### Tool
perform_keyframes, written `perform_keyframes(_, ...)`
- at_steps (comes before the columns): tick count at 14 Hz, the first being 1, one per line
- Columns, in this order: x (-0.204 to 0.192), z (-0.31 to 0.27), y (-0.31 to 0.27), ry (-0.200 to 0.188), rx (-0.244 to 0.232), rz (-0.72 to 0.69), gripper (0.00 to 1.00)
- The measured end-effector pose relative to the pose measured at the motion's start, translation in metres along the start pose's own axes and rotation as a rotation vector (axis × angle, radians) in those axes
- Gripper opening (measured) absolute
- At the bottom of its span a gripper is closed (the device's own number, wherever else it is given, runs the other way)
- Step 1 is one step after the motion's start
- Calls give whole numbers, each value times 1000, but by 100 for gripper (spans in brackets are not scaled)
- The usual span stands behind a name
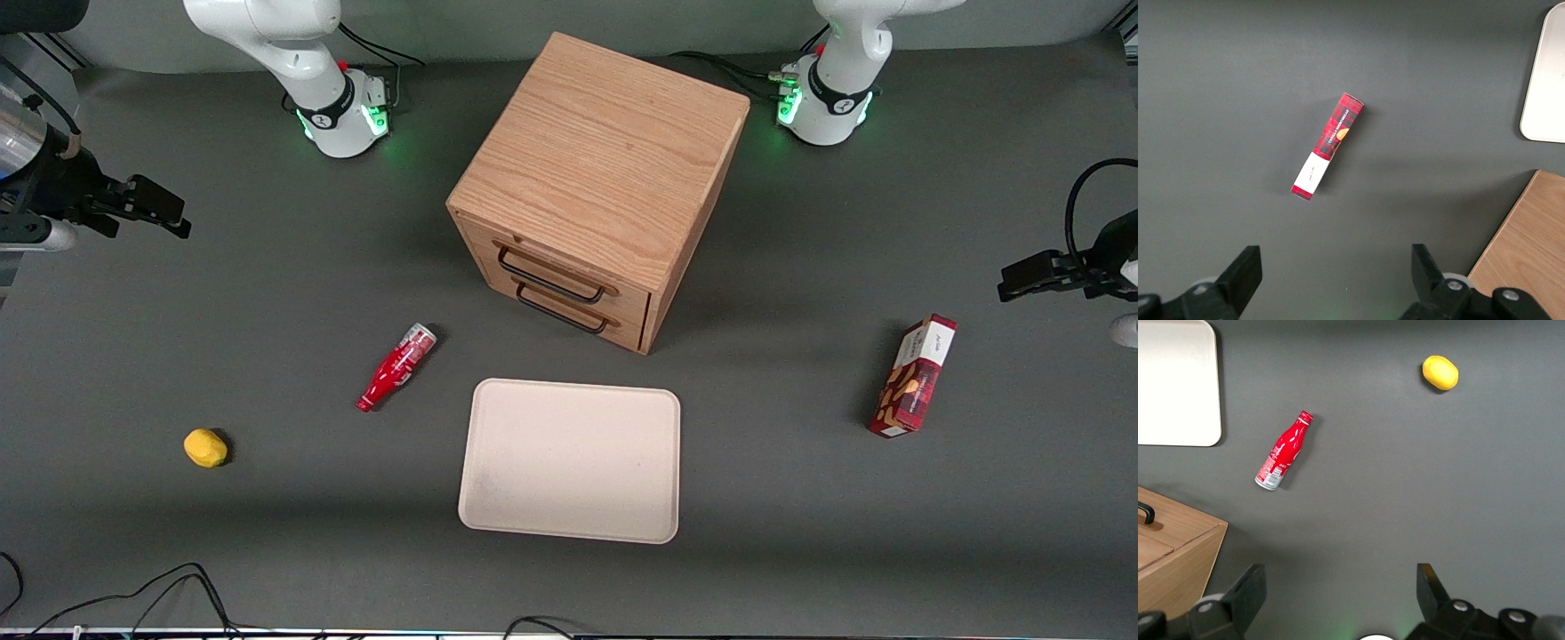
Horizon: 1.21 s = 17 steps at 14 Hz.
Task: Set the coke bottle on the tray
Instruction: 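Move the right gripper down over the red Coca-Cola bottle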
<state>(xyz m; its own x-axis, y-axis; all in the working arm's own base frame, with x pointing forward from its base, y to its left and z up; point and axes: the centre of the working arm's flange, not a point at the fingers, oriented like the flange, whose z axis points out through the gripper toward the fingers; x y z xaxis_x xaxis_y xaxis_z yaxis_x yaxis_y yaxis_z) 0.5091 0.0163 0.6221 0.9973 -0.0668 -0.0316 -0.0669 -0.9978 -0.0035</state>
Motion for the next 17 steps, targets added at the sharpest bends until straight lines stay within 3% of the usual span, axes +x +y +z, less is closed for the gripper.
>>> perform_keyframes(7,19,19,-4,-34,7,-6,100)
perform_keyframes(10,40,36,-31,-15,18,25,100)
perform_keyframes(12,54,58,-63,-8,25,99,100)
perform_keyframes(17,74,157,-129,-41,44,349,100)
